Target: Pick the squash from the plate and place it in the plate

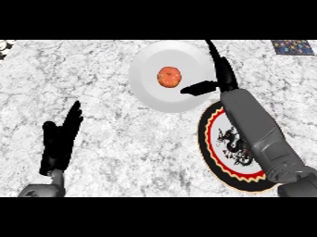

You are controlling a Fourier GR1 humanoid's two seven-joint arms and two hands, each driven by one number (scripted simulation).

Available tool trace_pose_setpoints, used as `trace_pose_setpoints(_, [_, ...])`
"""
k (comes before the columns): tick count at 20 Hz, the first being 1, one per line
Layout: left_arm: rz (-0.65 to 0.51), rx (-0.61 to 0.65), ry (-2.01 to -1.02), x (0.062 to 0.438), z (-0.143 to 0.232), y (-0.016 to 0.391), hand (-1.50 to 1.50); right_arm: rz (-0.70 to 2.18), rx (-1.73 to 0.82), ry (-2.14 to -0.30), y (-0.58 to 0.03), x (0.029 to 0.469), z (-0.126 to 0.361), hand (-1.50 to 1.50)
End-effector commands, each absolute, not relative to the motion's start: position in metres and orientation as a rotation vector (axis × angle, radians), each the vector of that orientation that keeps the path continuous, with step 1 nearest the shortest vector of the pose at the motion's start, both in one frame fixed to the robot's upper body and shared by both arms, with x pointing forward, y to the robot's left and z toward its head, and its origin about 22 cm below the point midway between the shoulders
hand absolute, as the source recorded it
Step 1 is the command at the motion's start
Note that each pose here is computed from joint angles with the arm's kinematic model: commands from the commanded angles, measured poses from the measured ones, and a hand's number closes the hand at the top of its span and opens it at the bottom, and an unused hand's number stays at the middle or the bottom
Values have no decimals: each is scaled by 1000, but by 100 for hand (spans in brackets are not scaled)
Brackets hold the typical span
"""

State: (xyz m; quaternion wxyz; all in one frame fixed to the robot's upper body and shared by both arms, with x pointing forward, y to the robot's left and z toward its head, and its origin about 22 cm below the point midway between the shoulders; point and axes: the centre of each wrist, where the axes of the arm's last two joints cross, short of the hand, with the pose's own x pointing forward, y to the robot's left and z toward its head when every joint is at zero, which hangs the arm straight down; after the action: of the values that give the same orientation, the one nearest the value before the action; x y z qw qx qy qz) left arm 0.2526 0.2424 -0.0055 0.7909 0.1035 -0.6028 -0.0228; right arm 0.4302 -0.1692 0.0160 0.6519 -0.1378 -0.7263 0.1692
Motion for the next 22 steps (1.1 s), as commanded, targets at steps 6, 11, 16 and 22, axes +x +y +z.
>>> trace_pose_setpoints(6, [-63,231,-1293,256,-2,237,0,351,-387,-1638,-211,424,4,-150])
trace_pose_setpoints(11, [-47,217,-1300,271,3,246,0,317,-396,-1652,-235,428,15,-150])
trace_pose_setpoints(16, [-57,202,-1306,268,-3,240,0,290,-420,-1649,-250,417,-2,-150])
trace_pose_setpoints(22, [-76,229,-1314,253,-3,226,0,211,-526,-1620,-268,418,5,-150])
